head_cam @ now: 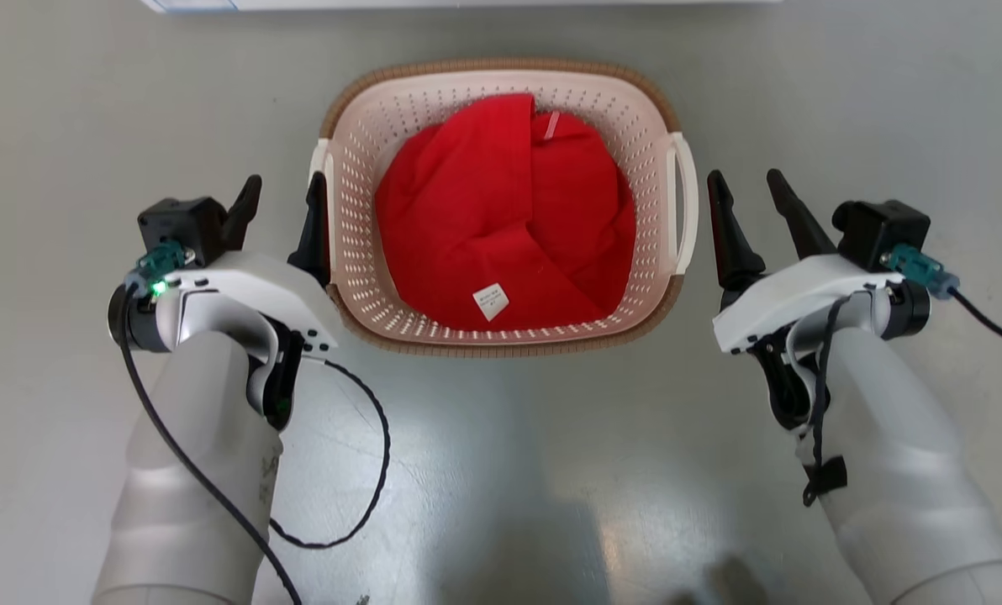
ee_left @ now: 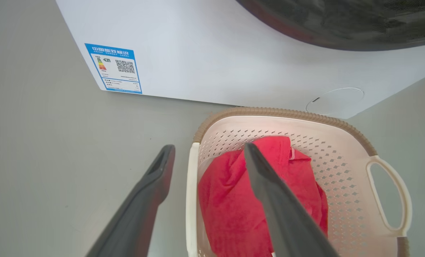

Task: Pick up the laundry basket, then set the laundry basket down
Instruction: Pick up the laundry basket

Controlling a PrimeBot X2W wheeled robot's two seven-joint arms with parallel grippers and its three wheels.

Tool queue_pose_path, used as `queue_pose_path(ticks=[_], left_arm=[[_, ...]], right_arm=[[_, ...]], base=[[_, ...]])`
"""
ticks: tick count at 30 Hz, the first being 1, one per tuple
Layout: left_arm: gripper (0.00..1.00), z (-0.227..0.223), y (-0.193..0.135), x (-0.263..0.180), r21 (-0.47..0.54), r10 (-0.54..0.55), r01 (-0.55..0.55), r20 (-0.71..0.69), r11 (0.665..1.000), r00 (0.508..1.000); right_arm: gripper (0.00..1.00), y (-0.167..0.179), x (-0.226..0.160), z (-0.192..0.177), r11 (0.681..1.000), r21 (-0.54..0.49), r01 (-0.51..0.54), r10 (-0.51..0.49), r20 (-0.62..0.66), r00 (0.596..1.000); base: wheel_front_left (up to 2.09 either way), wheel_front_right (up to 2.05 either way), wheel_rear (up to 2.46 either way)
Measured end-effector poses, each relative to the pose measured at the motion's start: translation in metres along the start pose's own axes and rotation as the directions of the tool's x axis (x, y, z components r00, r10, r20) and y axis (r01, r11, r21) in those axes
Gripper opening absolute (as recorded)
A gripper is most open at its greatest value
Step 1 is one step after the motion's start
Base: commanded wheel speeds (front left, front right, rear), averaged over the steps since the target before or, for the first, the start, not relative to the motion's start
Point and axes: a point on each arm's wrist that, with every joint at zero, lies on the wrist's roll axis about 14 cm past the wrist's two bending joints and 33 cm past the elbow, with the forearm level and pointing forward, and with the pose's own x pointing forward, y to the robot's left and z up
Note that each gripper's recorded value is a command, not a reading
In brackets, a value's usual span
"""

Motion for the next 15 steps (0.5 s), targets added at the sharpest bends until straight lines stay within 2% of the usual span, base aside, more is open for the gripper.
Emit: queue_pose_path(ticks=[15], left_arm=[[1.0, -0.044, 0.015, 0.033, 0.009, 0.024, -0.023, -0.141, 1.0, 0.99]], right_arm=[[1.0, -0.016, 0.031, -0.036, 0.999, 0.006, 0.035, -0.034, -0.11, 0.993]], base=[[0.0, 0.0, 0.0]])
